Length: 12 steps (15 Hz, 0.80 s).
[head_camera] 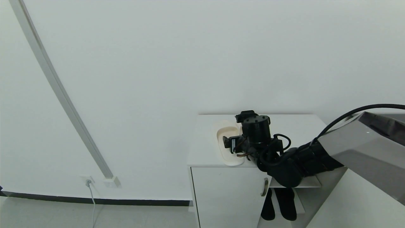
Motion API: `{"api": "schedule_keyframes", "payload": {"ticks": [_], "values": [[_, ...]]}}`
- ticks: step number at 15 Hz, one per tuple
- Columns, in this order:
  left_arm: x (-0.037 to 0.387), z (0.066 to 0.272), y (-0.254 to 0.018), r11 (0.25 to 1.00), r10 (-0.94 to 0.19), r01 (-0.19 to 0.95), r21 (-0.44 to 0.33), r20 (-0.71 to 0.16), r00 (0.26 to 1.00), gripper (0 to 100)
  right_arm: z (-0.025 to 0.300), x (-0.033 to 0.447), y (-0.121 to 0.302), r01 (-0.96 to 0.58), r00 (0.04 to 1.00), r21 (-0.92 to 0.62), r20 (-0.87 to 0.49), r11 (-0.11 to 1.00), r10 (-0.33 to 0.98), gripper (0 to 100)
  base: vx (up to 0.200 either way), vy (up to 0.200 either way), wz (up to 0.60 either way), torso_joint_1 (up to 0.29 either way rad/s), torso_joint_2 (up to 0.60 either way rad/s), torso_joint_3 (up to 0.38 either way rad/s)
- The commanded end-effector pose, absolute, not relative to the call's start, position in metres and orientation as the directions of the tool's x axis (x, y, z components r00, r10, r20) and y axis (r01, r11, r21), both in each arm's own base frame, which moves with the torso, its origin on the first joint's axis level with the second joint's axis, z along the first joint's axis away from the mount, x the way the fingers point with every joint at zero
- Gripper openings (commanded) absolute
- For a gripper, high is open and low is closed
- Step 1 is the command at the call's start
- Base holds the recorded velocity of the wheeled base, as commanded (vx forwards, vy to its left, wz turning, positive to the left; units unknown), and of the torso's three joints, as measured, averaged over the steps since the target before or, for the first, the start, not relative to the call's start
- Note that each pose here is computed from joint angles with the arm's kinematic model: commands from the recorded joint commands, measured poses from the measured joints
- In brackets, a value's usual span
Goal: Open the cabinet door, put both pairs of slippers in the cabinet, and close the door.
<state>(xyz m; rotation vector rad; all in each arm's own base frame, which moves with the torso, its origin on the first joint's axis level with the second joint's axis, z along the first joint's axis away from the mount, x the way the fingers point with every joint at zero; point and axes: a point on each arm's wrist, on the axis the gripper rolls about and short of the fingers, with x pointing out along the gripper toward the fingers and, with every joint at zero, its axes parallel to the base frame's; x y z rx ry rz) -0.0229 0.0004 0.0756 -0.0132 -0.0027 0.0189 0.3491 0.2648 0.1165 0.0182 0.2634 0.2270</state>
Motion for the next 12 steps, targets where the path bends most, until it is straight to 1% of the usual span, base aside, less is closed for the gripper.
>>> {"api": "schedule_keyframes", "payload": {"ticks": [1, 4, 7, 10, 12], "values": [[-0.023, 0.076, 0.000, 1.000, 0.020, -0.020, -0.014, 0.002, 1.000, 0, 0.102, 0.367, 0.267, -0.203, 0.943, 0.028, -0.262, 0.979, 0.203, 100, 0.000, 0.000, 0.00, 0.000, 0.00, 0.000], [-0.023, 0.076, 0.000, 1.000, 0.020, -0.020, -0.014, 0.002, 1.000, 0, 0.097, 0.383, 0.267, -0.192, 0.950, 0.010, -0.250, 0.981, 0.188, 100, 0.000, 0.000, 0.00, 0.000, 0.00, 0.000], [-0.023, 0.076, 0.000, 1.000, 0.018, -0.018, -0.014, 0.002, 1.000, 0, 0.101, 0.393, 0.270, -0.208, 0.952, 0.016, -0.227, 0.978, 0.206, 100, 0.000, 0.000, 0.00, 0.000, 0.00, 0.000], [-0.023, 0.076, 0.000, 1.000, 0.018, -0.018, -0.014, 0.002, 1.000, 0, 0.108, 0.400, 0.269, -0.212, 0.949, 0.015, -0.235, 0.977, 0.209, 100, 0.000, 0.000, 0.00, 0.000, 0.00, 0.000], [-0.023, 0.076, 0.000, 1.000, 0.018, -0.018, -0.014, 0.002, 1.000, 0, 0.106, 0.403, 0.271, -0.212, 0.949, 0.015, -0.234, 0.977, 0.209, 100, 0.000, 0.000, 0.00, 0.000, 0.00, 0.000]]}}
